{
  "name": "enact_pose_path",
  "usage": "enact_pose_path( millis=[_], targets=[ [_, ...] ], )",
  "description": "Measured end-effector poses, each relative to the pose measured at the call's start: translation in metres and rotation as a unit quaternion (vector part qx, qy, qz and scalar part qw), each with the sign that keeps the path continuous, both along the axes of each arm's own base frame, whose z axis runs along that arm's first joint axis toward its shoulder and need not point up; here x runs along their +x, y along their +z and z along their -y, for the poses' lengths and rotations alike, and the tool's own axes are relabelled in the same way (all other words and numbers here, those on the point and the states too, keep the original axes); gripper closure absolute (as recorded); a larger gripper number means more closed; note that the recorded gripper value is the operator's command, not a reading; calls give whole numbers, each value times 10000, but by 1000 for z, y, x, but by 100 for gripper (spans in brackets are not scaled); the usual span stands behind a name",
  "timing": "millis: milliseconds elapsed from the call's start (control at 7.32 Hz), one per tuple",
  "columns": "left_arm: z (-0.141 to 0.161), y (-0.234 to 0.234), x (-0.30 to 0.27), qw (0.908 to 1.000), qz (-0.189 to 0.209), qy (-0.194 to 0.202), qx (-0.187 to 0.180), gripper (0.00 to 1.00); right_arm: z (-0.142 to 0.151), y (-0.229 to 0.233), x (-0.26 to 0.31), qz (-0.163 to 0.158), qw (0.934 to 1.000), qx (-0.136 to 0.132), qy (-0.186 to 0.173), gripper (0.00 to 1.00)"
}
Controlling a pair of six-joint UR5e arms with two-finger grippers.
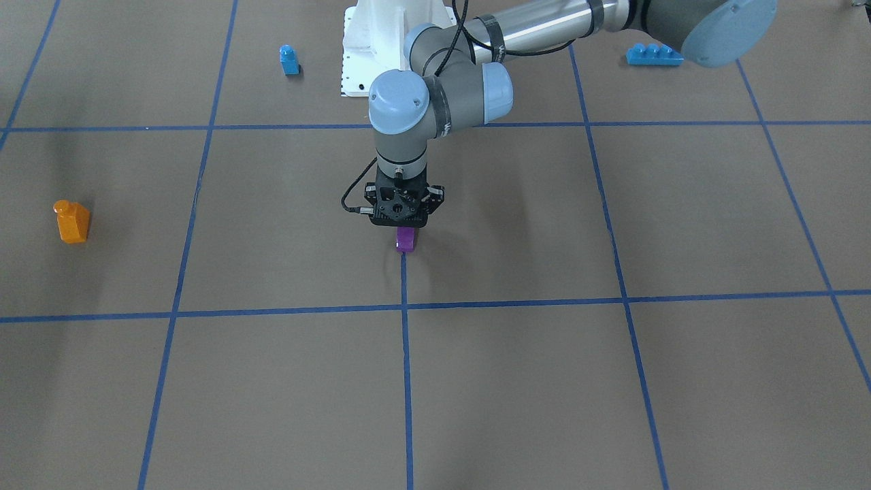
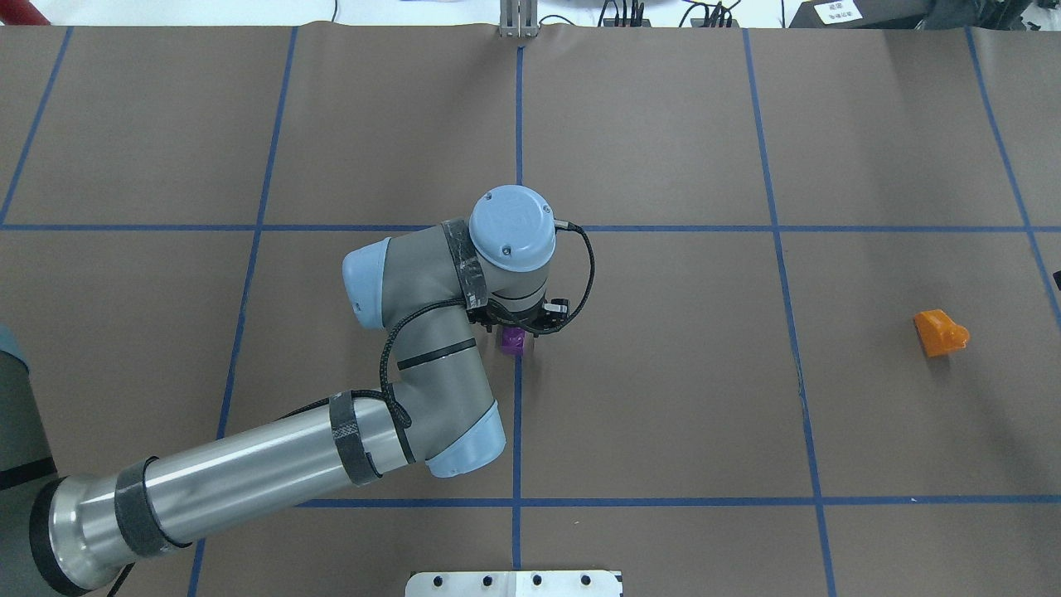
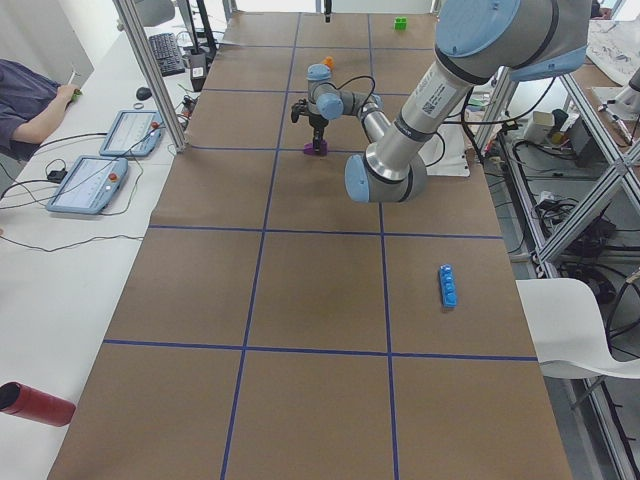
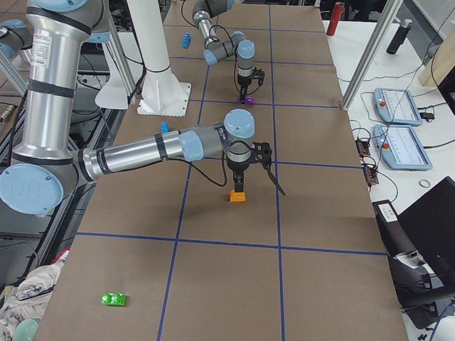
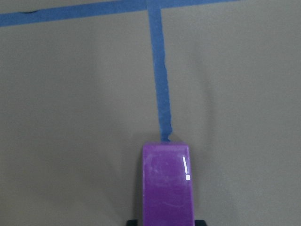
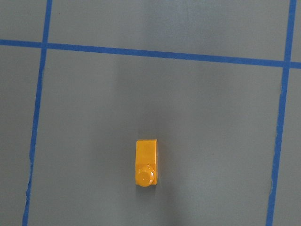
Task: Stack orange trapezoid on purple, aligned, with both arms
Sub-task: 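Release the purple block and lift the left gripper away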
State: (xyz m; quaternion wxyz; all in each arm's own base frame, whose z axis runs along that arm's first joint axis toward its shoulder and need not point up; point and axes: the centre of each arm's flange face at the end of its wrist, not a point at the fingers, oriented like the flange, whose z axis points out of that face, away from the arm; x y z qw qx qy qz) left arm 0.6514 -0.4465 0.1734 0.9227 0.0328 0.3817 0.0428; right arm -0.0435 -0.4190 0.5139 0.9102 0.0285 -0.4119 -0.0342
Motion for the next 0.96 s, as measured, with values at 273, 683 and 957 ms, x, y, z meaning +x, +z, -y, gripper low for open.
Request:
enact_pose_path(
  millis=[273,683,957],
  targets=[
    [4,-10,-15,9999,-85,-24,54,1,0,1,0,-2,10000,-11,-2,0],
    [5,-2,-123,9988,-106,350,326,1,-1,2,-18,-97,9999,-44,-87,0],
    [3,51,-249,9917,243,895,887,1,-2,4,-46,-251,9996,30,-117,0]
  ],
)
